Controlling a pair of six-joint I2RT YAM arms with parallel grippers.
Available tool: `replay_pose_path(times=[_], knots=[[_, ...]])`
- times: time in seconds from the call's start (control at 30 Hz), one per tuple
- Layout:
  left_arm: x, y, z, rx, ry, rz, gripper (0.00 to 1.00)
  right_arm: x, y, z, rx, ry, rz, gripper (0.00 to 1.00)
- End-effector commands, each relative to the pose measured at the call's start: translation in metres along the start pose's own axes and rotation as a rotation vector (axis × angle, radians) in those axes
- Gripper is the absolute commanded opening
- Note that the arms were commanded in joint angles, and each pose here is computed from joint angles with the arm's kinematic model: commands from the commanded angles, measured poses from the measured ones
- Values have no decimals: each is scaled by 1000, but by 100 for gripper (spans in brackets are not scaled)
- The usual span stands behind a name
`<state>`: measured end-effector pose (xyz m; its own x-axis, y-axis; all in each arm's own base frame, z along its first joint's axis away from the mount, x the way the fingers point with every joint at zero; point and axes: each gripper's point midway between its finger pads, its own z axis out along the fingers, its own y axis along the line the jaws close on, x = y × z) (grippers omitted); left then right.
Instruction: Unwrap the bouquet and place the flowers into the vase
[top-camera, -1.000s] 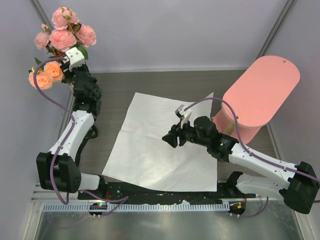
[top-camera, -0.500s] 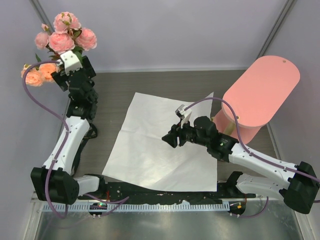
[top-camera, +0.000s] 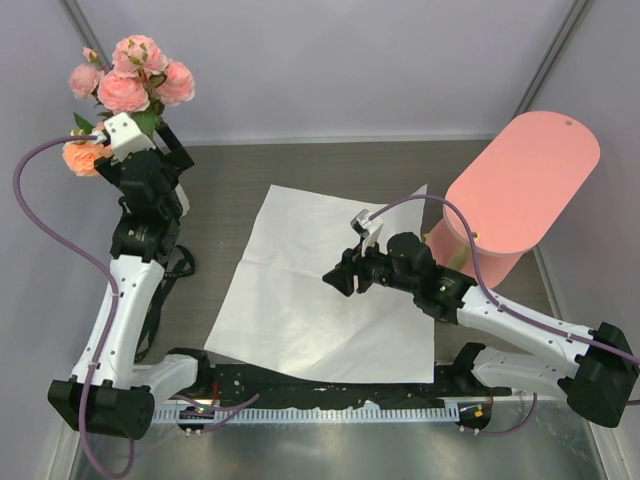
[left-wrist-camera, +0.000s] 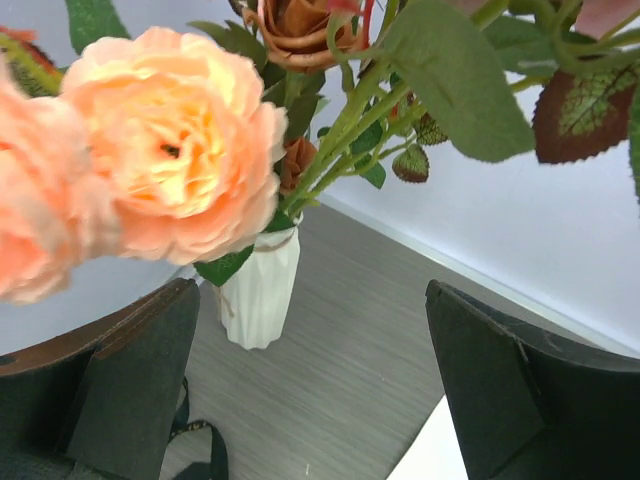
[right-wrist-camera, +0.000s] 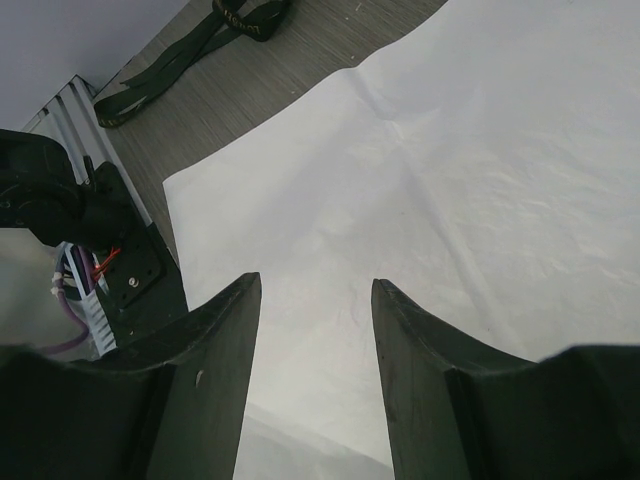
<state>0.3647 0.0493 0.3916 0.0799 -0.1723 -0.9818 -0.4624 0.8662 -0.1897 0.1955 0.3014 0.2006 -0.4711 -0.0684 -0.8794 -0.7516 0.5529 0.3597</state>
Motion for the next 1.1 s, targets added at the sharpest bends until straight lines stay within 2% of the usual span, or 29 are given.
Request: replay_pose_path(times=[0.0, 0.47, 0.73, 0.93, 0.97, 1.0, 1.07], knots=[[-13, 5, -19, 17, 17, -64, 100, -28, 14, -1, -41, -69, 8, 54], [-13, 11, -65, 117, 131, -76, 100, -29, 7, 4, 10, -44, 28, 54], [4, 8, -114, 257, 240, -156, 100, -25, -22, -5, 206, 58, 16, 55], [19, -13, -152, 433, 362, -263, 100, -63, -36, -30, 345, -34, -12, 58], [21, -18, -157, 463, 375, -276, 100, -80, -31, -36, 346, -72, -10, 58], [19, -27, -168, 537, 398, -294, 100, -85, -33, -42, 369, -77, -9, 64], [18, -36, -177, 586, 423, -346, 100, -110, -26, -55, 372, -129, -21, 66]])
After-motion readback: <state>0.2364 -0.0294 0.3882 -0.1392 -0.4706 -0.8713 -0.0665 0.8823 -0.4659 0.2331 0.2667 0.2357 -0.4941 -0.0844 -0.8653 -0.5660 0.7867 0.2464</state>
